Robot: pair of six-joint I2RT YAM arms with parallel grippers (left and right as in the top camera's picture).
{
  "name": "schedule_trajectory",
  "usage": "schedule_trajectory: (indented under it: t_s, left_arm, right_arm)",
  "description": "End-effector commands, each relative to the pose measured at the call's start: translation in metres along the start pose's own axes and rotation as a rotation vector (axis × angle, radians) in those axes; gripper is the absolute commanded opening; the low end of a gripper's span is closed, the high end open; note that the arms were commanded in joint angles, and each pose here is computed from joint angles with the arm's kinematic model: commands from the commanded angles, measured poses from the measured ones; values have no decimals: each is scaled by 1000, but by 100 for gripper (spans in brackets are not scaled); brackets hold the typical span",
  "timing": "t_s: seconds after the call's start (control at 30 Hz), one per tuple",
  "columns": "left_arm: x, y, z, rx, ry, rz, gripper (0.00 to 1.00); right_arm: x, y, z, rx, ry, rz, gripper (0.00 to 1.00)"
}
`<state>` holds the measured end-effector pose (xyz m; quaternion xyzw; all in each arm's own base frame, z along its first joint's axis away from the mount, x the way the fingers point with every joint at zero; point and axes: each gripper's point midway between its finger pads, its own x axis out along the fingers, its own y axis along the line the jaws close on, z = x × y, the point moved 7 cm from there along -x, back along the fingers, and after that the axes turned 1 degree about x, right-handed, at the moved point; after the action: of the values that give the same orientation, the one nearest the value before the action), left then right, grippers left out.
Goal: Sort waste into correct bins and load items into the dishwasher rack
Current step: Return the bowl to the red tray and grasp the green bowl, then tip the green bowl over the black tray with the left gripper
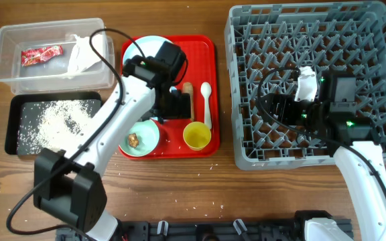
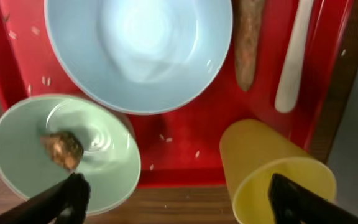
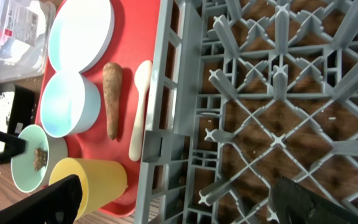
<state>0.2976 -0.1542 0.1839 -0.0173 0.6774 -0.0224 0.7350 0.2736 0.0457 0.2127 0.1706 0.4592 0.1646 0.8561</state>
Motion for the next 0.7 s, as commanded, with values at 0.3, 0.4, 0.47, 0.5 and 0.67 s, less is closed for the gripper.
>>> schedule_trajectory:
  t_s: [0.3,0.4,0.47,0.5,0.67]
  left_arm:
    - [84,25,-48,44,108,47,31]
    - [85,26,-48,44,106,54,14]
    - [87,30,-48,46,95,82,4]
    - [87,30,-48,46,96,83,4]
    - [76,24,-51,39,96,18,4]
  right_arm:
    - [-2,1,3,-14,0,-6,100]
    - [-2,1,3,-14,0,-5,100]
    - [-2,1,3,-14,0,-6,100]
    - [-2,1,3,-14,0,-6,100]
    - [-2,1,3,-14,0,-6,100]
